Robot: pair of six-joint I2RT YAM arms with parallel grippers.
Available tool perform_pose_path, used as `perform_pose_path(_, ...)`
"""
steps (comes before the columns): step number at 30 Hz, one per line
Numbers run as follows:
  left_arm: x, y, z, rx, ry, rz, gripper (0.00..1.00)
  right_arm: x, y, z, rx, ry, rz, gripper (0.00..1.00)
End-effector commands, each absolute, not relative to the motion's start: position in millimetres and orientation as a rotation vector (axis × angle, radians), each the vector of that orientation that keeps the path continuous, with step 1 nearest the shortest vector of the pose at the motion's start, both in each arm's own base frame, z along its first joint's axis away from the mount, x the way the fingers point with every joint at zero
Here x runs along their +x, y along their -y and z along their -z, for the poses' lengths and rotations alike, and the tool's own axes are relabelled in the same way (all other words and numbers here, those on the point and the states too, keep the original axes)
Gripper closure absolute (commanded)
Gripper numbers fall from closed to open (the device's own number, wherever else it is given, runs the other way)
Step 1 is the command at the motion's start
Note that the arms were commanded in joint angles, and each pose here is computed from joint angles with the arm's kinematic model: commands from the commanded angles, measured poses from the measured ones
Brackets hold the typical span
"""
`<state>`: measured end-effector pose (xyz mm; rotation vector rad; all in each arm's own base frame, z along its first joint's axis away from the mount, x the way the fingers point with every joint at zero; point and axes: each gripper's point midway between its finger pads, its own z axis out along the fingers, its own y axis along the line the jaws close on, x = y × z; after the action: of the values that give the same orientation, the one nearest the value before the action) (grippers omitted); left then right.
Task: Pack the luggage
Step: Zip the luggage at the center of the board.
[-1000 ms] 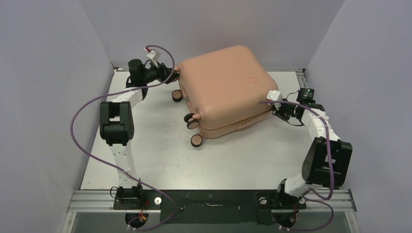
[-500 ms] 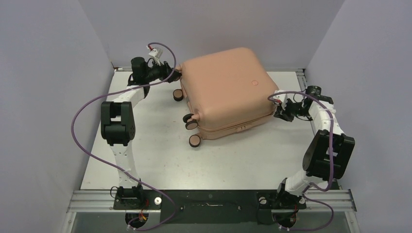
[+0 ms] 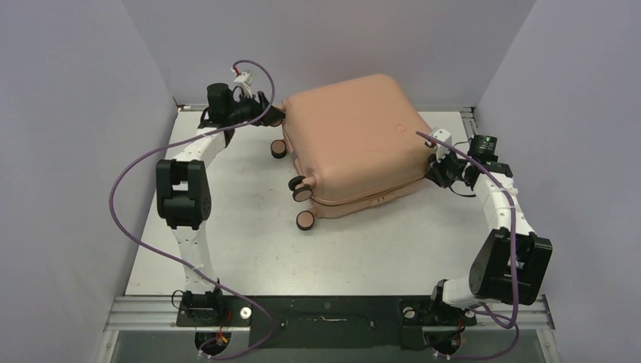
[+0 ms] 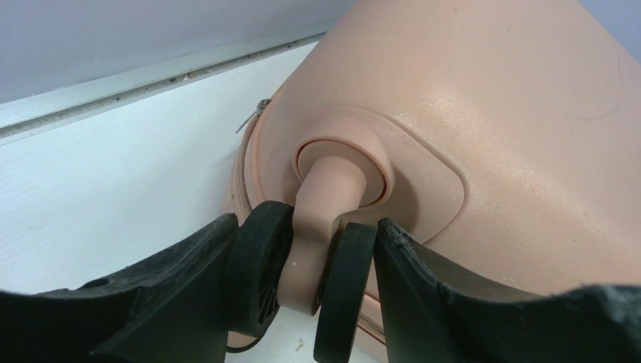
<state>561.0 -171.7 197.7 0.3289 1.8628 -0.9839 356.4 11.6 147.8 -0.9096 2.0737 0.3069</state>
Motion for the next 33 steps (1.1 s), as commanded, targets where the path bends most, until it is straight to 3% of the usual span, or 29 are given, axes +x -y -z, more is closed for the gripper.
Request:
perform_pose_path(1, 550, 195, -277, 0.322, -1.738, 0.915, 1.0, 357, -64, -196, -1.018, -1.852, -0.477, 0.95)
perform_pose_path(13, 549, 198, -233, 0.304, -1.81, 0.854, 1.0, 268, -108, -169, -1.399, -1.748, -0.831, 0.95)
perform_pose_path(21, 552, 196, -210, 0.265, -1.854, 0.822, 1.0, 262, -107, -158, -1.395, -1.752, -0.717, 0.95)
perform_pose_path(33, 548, 218, -181, 0.27, -1.952, 0.808, 1.0, 252, -194, -169, -1.485, -1.575, -0.881, 0.95)
